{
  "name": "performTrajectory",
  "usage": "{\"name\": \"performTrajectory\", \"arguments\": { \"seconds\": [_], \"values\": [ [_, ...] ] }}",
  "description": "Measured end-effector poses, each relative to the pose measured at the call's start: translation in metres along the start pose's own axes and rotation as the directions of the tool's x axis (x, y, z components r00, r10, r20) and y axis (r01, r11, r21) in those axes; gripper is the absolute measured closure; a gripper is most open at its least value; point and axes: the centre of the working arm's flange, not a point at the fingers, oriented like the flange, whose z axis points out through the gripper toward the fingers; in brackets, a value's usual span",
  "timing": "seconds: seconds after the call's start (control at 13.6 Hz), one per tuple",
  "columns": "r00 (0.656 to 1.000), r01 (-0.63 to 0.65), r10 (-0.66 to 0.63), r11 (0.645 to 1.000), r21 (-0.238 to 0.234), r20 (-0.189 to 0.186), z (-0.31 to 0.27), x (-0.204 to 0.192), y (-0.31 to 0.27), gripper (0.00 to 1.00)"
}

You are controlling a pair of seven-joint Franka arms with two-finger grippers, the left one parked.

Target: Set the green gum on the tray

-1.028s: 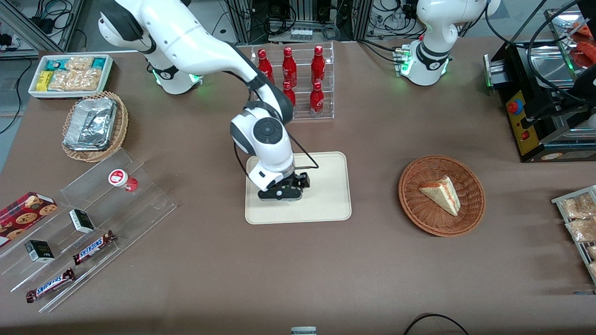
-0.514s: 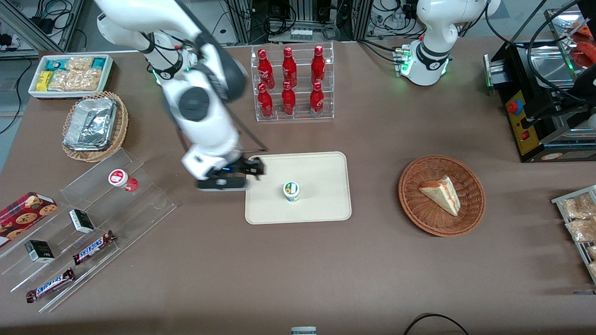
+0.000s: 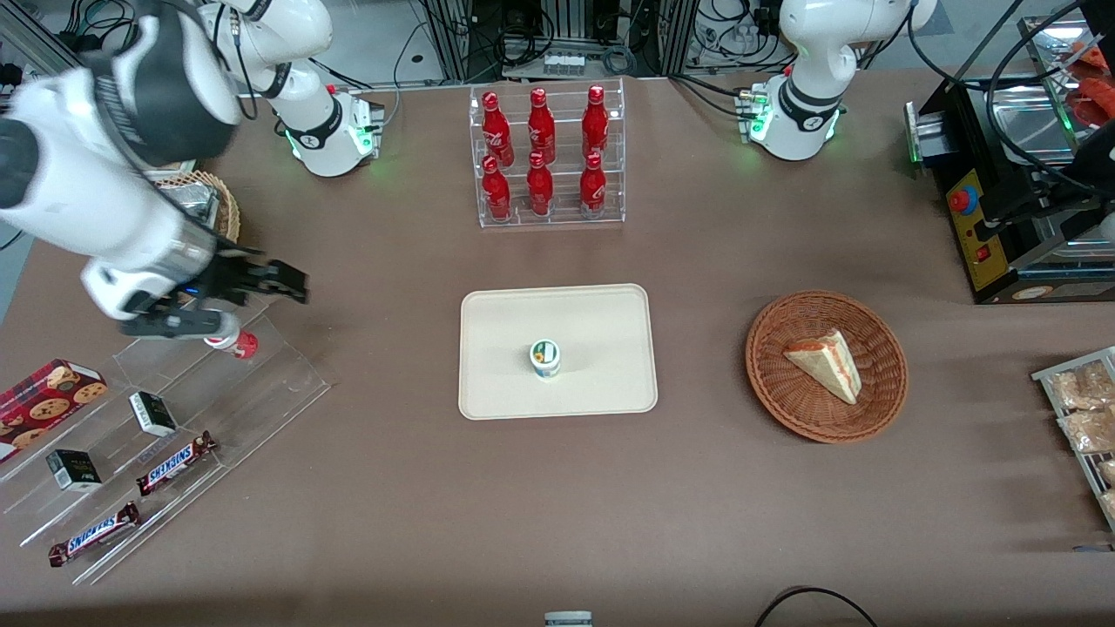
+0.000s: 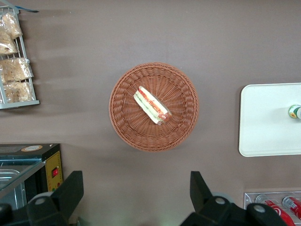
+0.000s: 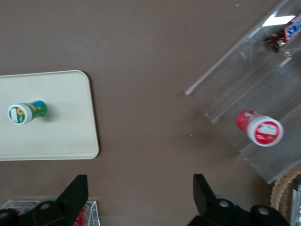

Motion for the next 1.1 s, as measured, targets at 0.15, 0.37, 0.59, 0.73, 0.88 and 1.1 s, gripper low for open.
{"name": "performTrajectory", "arguments": {
  "seconds": [0.15, 0.37, 0.59, 0.73, 0.88, 1.1],
  "values": [
    [0.999, -0.051, 0.051, 0.999, -0.010, -0.005, -0.024, -0.001, 0.034, 0.00],
    [0.997, -0.071, 0.070, 0.996, -0.046, -0.026, -0.060, -0.002, 0.070, 0.00],
    [0.998, -0.050, 0.048, 0.998, -0.044, -0.043, -0.079, -0.002, 0.099, 0.00],
    [0.997, -0.061, 0.058, 0.997, -0.043, -0.056, -0.086, -0.002, 0.113, 0.00],
    [0.997, -0.054, 0.051, 0.998, -0.043, -0.063, -0.090, -0.002, 0.120, 0.00],
    [0.997, -0.048, 0.045, 0.998, -0.045, -0.058, -0.090, 0.002, 0.120, 0.00]
  ]
}}
